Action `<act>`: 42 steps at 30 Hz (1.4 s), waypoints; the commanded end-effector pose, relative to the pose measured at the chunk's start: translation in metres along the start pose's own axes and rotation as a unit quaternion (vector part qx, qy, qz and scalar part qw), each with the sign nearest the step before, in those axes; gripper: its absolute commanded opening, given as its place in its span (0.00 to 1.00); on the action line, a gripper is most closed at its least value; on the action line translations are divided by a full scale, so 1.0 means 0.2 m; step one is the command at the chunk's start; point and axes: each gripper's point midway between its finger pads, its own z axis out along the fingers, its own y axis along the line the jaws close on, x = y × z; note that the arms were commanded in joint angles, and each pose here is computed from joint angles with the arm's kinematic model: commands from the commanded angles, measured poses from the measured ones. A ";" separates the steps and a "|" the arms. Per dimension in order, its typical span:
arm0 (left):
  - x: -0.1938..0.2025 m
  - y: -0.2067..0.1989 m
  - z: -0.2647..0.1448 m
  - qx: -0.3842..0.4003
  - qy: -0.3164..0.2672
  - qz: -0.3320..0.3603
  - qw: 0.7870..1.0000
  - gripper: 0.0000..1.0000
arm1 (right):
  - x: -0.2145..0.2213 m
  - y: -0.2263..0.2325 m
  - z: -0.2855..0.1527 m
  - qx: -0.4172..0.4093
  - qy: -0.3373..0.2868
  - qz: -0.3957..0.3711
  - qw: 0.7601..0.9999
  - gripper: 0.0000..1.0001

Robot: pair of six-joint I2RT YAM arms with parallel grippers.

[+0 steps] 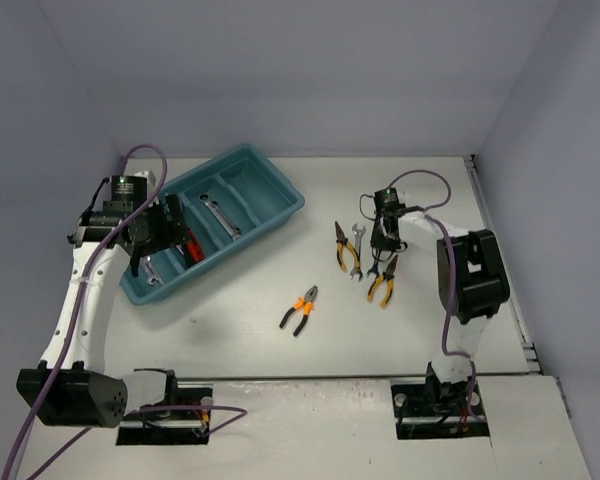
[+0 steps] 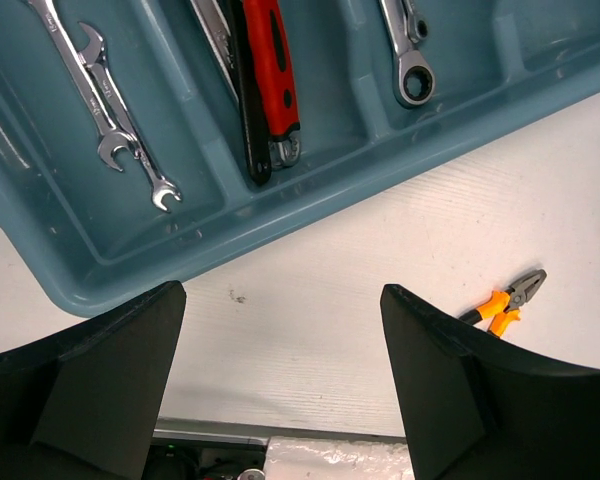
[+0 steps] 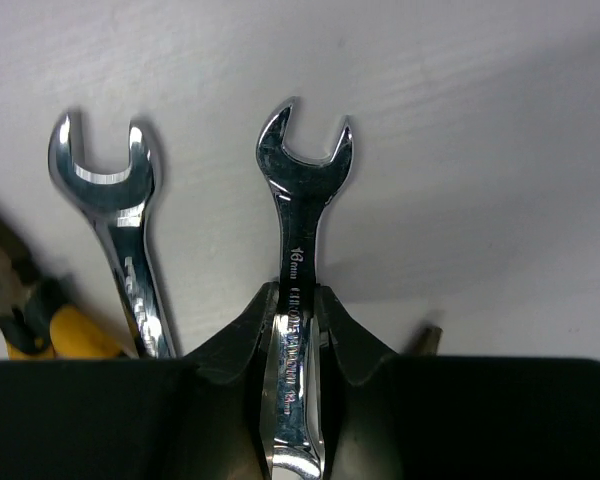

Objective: Sort the tools into containers

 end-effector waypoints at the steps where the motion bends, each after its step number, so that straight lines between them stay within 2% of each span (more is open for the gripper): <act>1: -0.05 -0.06 -0.07 0.033 -0.025 0.010 0.999 0.76 | 0.60 -0.08 -0.15 -0.008 0.180 -0.113 0.977 0.00; 7: -0.05 -0.09 -0.05 0.044 -0.016 0.011 0.999 0.76 | 0.70 -0.02 -0.24 -0.034 0.186 -0.178 0.966 0.00; 10: -0.05 -0.11 -0.04 0.050 -0.010 0.014 0.999 0.76 | 0.73 -0.03 -0.25 -0.034 0.191 -0.177 0.965 0.02; 14: -0.05 -0.12 -0.04 0.052 -0.008 0.014 0.998 0.76 | 0.78 -0.05 -0.26 -0.027 0.209 -0.172 0.962 0.15; 23: -0.04 -0.15 -0.01 0.057 0.002 0.017 0.998 0.76 | 0.88 -0.05 -0.26 -0.031 0.250 -0.159 0.955 0.34; 27: -0.05 -0.16 -0.01 0.059 0.004 0.017 0.998 0.76 | 0.90 -0.08 -0.26 -0.015 0.268 -0.157 0.951 0.34; 33: -0.06 -0.17 -0.01 0.065 0.005 0.017 0.998 0.76 | 0.91 -0.15 -0.29 0.024 0.279 -0.156 0.947 0.29; 42: -0.06 -0.18 0.00 0.070 0.004 0.017 0.997 0.76 | 0.94 -0.17 -0.32 0.024 0.297 -0.161 0.941 0.28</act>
